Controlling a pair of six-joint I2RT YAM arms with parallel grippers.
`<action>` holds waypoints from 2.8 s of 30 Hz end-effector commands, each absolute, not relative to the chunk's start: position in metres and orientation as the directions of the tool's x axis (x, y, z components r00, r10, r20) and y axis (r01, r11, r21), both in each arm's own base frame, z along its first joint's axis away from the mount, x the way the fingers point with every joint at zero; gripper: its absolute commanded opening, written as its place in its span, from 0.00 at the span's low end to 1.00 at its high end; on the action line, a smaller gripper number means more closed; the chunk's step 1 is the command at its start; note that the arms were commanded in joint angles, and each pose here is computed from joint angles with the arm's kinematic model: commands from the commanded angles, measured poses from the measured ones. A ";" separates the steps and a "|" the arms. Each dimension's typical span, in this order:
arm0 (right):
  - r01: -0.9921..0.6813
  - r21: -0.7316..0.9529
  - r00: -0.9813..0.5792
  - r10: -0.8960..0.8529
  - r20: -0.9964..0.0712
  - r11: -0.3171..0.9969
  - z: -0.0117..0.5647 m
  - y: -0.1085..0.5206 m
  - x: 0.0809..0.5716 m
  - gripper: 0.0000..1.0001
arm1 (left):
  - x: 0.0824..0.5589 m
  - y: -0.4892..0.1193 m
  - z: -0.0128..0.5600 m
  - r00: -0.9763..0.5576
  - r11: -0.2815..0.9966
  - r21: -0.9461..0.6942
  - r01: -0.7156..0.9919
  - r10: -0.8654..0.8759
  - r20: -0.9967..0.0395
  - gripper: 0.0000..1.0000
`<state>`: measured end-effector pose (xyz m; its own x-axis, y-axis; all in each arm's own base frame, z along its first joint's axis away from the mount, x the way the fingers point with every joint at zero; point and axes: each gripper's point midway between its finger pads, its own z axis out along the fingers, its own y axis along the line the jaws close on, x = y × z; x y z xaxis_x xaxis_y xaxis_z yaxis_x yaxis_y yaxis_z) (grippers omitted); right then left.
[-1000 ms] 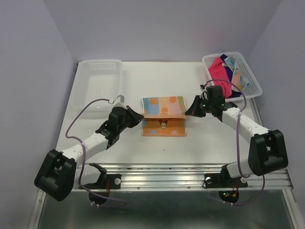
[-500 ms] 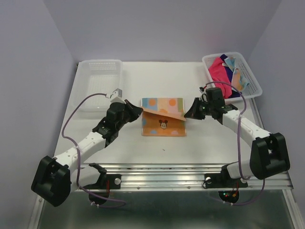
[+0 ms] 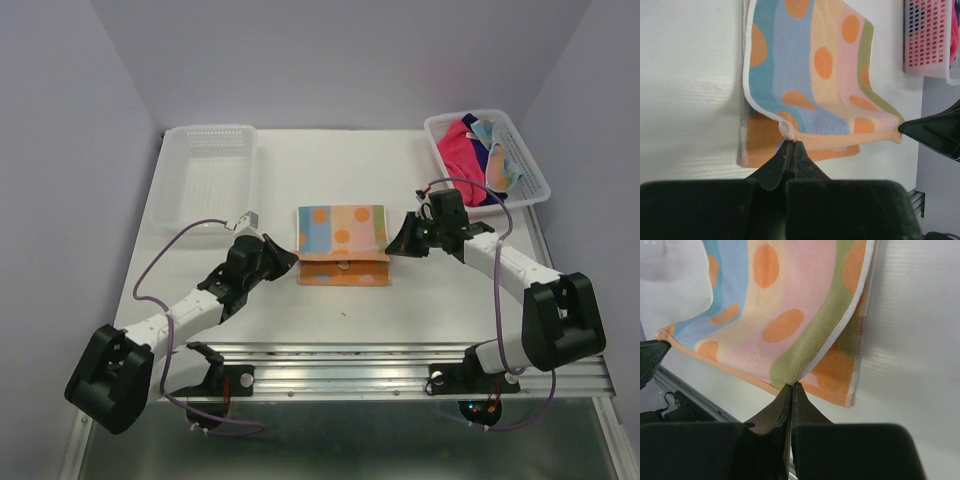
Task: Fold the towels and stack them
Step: Fold the towel
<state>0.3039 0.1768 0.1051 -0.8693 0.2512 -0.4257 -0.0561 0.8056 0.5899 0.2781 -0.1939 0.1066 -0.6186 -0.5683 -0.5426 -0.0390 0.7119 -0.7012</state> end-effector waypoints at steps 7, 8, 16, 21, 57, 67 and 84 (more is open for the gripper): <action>0.009 0.537 -0.903 0.237 -0.357 0.844 0.054 0.166 0.285 0.06 | 0.258 -0.199 0.074 -0.672 0.706 -0.706 -0.056 -0.549 -0.497 0.00; 0.012 0.537 -0.904 0.238 -0.354 0.844 0.053 0.166 0.285 0.06 | 0.257 -0.200 0.071 -0.678 0.710 -0.702 -0.058 -0.544 -0.494 0.00; 0.026 0.519 -0.915 0.230 -0.332 0.855 0.041 0.164 0.275 0.34 | 0.245 -0.202 0.052 -0.721 0.729 -0.681 -0.071 -0.509 -0.470 0.34; -0.004 0.531 -0.902 0.226 -0.368 0.848 0.055 0.167 0.283 0.44 | 0.250 -0.204 0.069 -0.708 0.731 -0.682 -0.024 -0.495 -0.505 0.59; -0.070 0.284 -0.826 0.104 -0.554 0.956 0.061 0.170 0.468 0.38 | 0.450 -0.213 0.064 -0.704 0.901 -0.434 0.003 -0.306 -0.641 0.58; -0.104 0.293 -0.828 0.080 -0.555 0.950 0.050 0.174 0.485 0.35 | 0.469 -0.210 0.050 -0.715 0.899 -0.438 -0.008 -0.311 -0.626 0.42; -0.169 0.306 -0.815 0.042 -0.578 0.937 0.056 0.179 0.499 0.01 | 0.486 -0.219 0.056 -0.707 0.890 -0.453 0.041 -0.295 -0.643 0.00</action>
